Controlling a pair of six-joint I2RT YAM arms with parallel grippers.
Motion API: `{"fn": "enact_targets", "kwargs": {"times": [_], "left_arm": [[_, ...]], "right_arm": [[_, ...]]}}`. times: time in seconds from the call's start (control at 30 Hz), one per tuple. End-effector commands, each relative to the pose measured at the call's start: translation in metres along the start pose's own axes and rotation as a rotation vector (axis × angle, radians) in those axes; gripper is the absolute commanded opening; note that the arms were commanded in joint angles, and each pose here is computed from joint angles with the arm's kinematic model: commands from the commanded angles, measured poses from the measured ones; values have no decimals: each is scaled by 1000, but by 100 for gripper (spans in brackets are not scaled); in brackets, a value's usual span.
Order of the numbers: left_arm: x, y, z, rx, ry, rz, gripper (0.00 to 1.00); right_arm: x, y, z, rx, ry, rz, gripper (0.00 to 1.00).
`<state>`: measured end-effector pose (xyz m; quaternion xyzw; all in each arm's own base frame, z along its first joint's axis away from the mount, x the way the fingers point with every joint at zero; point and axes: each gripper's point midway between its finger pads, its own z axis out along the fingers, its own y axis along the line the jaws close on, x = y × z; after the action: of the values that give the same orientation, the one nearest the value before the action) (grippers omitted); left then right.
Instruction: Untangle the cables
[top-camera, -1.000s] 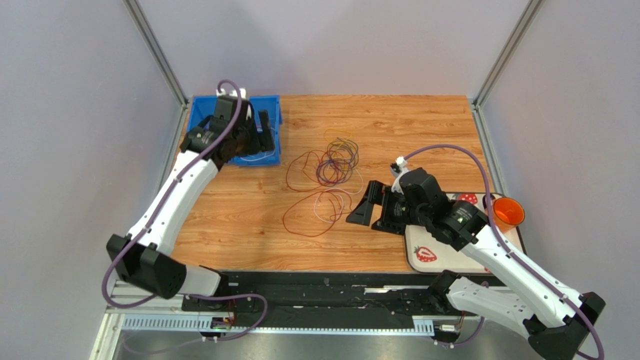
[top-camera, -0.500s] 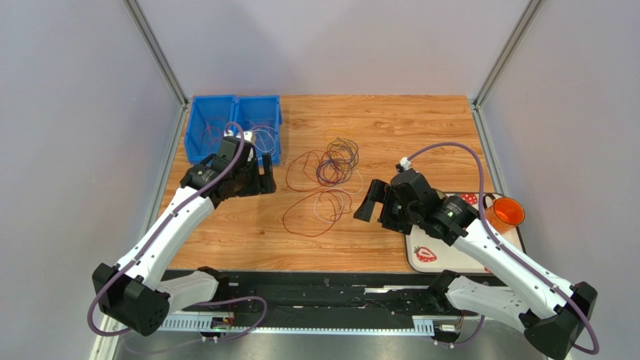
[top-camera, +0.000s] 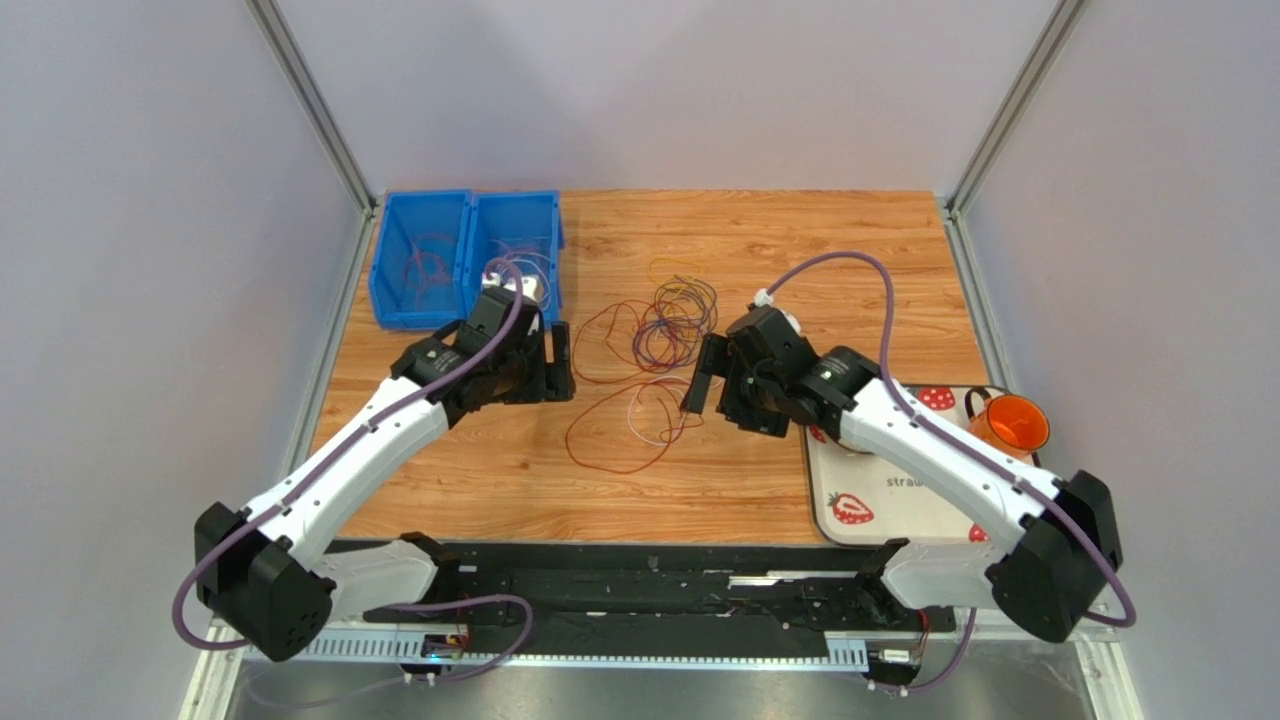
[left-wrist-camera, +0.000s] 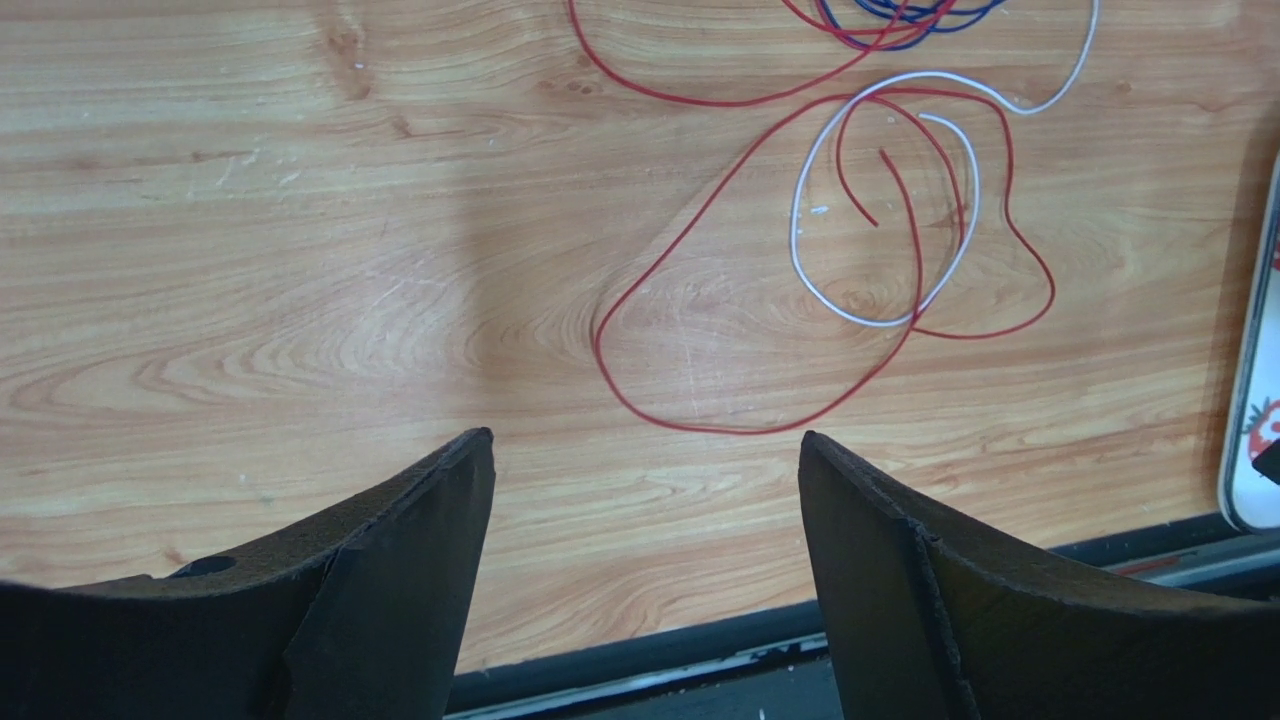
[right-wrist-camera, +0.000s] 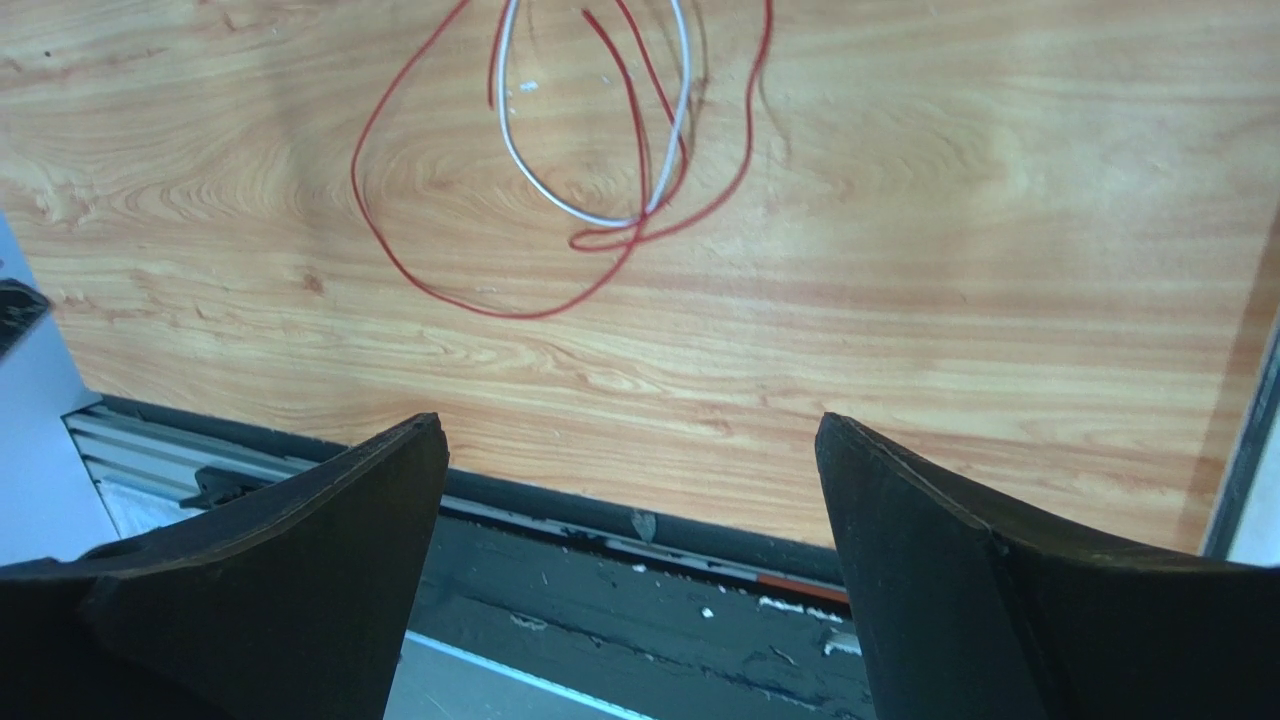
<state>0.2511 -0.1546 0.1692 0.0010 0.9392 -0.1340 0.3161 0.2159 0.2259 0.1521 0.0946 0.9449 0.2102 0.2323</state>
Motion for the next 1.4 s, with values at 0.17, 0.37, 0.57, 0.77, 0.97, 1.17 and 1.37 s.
{"fn": "enact_targets", "kwargs": {"times": [0.17,0.37,0.57,0.77,0.97,1.17,1.37], "left_arm": [[1,-16,60,-13,-30,-10,81],[-8,-43,86,54,-55,59,78],[-8,-76,115,123,-43,136,74],[-5,-73,138,34,-19,155,73],[1,-82,153,69,9,152,71],[8,-94,154,118,5,170,67],[18,-99,163,85,45,176,61]], "right_arm": [[-34,17,33,65,-35,-110,99],[-40,4,71,67,19,-82,94],[-34,6,108,-29,141,-54,81],[-29,3,122,-30,179,-68,78],[-28,2,130,-44,207,-64,71],[-25,2,134,-51,221,-87,61],[-27,0,132,-50,219,-98,57]]}}
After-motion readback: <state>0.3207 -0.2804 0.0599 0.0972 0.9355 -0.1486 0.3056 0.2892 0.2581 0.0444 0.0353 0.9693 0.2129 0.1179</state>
